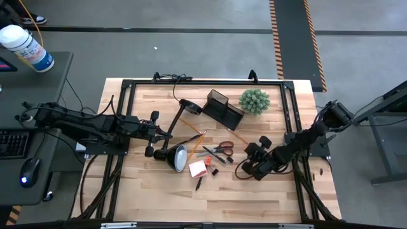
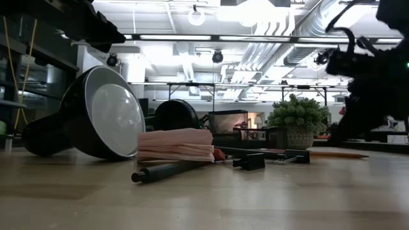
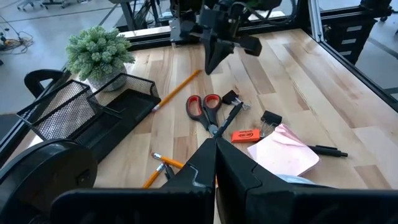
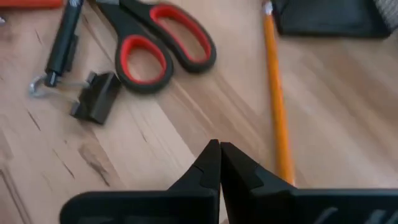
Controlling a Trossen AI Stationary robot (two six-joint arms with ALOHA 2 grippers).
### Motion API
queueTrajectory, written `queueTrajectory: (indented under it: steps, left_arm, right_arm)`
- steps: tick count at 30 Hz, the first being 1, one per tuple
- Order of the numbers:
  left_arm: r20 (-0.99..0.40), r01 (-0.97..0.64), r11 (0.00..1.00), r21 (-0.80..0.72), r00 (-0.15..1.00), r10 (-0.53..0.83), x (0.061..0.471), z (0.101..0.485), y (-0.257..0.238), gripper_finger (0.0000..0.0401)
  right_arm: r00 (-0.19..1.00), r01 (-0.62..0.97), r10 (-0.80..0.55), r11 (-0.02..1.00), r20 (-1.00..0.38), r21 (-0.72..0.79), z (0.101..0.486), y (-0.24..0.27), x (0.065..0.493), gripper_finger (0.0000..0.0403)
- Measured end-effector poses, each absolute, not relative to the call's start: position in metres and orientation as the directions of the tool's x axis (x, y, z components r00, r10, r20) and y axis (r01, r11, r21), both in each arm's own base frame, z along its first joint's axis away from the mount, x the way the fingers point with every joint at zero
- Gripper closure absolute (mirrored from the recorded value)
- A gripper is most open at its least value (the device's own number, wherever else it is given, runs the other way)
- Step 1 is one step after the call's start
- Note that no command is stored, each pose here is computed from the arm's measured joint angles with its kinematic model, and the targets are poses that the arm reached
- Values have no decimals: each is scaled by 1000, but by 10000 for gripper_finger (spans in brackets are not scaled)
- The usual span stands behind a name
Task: Pick and place office supplies into organizer
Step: Put the right orange pencil into the desk organizer
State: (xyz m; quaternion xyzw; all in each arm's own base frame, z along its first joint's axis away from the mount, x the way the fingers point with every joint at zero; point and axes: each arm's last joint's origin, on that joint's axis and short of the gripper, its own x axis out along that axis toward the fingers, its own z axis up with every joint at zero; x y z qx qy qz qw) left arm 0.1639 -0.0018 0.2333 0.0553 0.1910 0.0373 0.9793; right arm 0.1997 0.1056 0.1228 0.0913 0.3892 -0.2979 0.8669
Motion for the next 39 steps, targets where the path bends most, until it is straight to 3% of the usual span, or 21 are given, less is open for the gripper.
queueTrajectory:
  steps: [6, 11, 30, 34, 39]
  left_arm:
    - [-370, -52, 991, 122, 924, 94, 164, 233, -2, 400]
    - [-373, -51, 991, 122, 923, 94, 164, 233, -2, 400]
    - [-386, -51, 991, 121, 918, 94, 163, 232, -2, 400]
    - [-386, -53, 992, 114, 918, 94, 163, 232, -2, 400]
    - [-387, -54, 992, 112, 917, 94, 163, 232, -2, 400]
  right_arm:
    - [528, 572, -474, 812, -705, -117, 139, 111, 209, 399]
    - [447, 575, -487, 799, -751, -176, 145, 110, 205, 401]
    - [281, 621, -500, 745, -819, -242, 148, 132, 149, 403]
    - [323, 633, -467, 753, -823, -179, 150, 123, 135, 403]
    - [481, 618, -380, 786, -790, -1, 150, 108, 122, 403]
